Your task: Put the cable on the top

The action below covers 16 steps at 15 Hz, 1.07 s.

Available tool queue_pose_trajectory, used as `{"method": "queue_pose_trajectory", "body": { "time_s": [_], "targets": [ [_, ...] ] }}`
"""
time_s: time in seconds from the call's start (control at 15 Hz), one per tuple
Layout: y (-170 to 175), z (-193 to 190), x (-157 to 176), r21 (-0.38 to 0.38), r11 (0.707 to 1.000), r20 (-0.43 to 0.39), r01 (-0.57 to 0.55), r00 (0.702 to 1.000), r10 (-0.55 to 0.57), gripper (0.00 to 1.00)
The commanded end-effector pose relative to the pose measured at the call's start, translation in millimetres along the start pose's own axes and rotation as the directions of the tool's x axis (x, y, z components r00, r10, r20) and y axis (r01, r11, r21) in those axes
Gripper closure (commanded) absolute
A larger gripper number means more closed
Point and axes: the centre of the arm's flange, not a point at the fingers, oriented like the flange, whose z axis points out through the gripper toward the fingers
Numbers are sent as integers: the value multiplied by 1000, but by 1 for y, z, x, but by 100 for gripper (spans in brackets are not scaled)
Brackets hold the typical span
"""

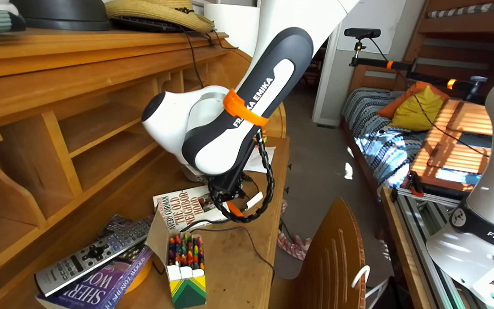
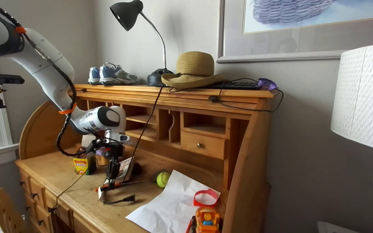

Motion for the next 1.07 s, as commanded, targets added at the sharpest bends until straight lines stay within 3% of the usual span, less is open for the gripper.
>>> {"method": "queue_pose_trajectory", "body": {
  "time_s": [0.0, 0.27, 0.6, 0.67, 0.93, 1.0],
  "targets": [
    [16, 7, -6, 39, 988, -89, 152, 985, -148, 99],
    [64, 27, -14, 123, 946, -223, 299, 937, -268, 99],
    [101, 46, -40, 183, 845, -344, 502, 838, -423, 99],
    [86, 43, -12, 145, 893, -311, 425, 877, -367, 96],
    [96, 42, -26, 151, 864, -343, 480, 846, -409, 99],
    [87, 38, -29, 134, 844, -357, 519, 820, -448, 99]
  ]
}}
